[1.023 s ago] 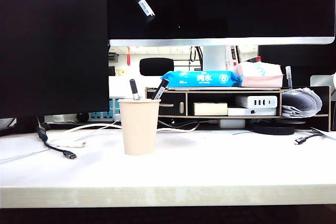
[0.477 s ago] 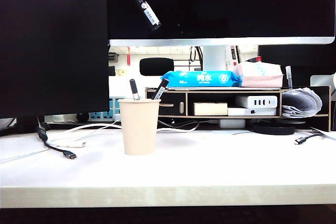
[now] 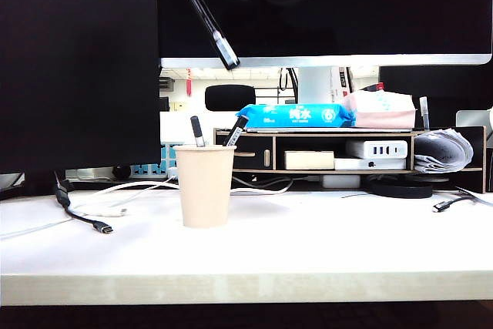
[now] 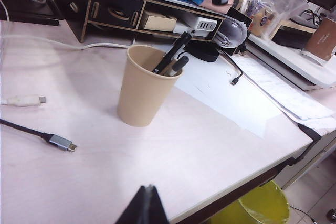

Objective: Pick up the marker and insert it into the paper cup.

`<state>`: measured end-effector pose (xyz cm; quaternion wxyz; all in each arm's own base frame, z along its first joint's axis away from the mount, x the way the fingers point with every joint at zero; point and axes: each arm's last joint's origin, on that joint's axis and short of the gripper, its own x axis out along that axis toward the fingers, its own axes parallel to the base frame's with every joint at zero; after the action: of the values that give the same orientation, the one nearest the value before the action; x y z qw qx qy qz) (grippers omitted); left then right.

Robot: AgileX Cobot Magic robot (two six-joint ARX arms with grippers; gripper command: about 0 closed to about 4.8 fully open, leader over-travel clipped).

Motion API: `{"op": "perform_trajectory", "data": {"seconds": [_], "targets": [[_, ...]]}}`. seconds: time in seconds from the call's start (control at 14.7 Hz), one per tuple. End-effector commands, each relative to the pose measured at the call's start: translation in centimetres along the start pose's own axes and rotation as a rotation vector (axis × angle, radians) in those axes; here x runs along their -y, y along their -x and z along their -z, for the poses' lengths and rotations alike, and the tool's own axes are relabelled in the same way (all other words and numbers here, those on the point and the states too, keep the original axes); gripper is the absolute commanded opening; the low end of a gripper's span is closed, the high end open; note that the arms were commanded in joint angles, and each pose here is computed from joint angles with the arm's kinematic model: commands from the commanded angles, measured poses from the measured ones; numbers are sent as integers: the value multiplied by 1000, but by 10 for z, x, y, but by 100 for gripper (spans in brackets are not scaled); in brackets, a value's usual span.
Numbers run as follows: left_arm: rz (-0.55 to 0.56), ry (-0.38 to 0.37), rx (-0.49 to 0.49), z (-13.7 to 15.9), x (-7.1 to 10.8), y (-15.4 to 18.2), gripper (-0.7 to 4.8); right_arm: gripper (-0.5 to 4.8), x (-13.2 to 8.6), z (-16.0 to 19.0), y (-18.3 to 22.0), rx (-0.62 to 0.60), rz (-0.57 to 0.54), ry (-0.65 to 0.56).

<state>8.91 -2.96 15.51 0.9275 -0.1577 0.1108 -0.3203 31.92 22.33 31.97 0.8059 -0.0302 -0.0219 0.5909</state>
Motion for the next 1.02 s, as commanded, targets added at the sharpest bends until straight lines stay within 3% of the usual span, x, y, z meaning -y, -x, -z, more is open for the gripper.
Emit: {"op": "perform_trajectory", "data": {"seconds": [0.07, 0.55, 1.02], "targets": [[-1, 6, -12, 1, -1, 0, -5, -1, -1, 3, 4, 68, 90, 47], [-2, 6, -12, 1, -1, 0, -5, -1, -6, 29, 16, 169, 327, 26], [-2, 6, -12, 1, -1, 0, -5, -1, -14, 44, 10, 174, 317, -30]]}}
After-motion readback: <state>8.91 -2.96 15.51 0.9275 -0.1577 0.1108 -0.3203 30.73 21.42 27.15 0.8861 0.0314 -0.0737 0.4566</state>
